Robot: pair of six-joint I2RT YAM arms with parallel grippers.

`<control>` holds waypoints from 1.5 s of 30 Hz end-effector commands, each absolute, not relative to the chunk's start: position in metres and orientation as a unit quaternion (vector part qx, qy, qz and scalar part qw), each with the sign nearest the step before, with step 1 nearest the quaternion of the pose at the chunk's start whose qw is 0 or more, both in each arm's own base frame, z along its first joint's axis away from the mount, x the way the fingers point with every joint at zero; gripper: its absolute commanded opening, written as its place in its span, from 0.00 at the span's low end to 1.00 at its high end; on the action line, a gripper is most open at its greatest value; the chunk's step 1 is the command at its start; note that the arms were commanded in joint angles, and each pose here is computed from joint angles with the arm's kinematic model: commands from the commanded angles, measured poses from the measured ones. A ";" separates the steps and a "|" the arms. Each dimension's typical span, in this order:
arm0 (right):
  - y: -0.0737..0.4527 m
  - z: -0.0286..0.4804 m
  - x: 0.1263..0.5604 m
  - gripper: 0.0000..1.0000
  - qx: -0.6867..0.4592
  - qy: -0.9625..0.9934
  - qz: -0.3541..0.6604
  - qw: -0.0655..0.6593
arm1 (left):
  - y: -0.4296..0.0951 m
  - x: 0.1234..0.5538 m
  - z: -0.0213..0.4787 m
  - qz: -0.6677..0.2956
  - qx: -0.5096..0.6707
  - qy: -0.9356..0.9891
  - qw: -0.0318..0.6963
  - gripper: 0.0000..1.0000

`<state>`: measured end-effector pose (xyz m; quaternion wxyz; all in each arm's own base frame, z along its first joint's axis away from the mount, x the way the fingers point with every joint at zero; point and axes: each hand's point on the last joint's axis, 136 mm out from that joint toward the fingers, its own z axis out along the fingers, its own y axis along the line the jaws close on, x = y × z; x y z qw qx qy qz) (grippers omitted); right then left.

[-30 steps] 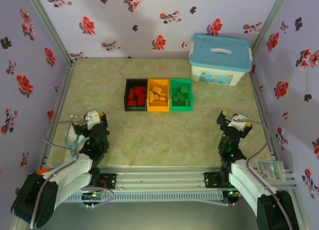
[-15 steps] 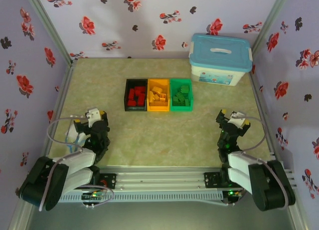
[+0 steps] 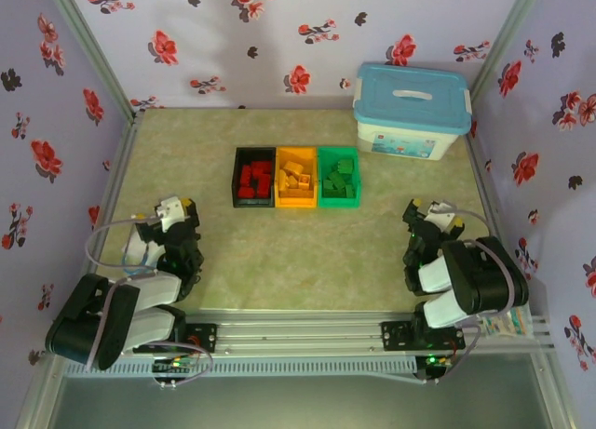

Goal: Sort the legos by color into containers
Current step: Reset both arms

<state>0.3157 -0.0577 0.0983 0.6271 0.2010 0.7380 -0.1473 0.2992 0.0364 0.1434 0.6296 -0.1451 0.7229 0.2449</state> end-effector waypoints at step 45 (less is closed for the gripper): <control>-0.044 0.090 0.385 0.99 0.146 0.803 -0.090 0.571 | 0.010 0.360 0.123 0.171 -0.037 0.745 0.644 1.00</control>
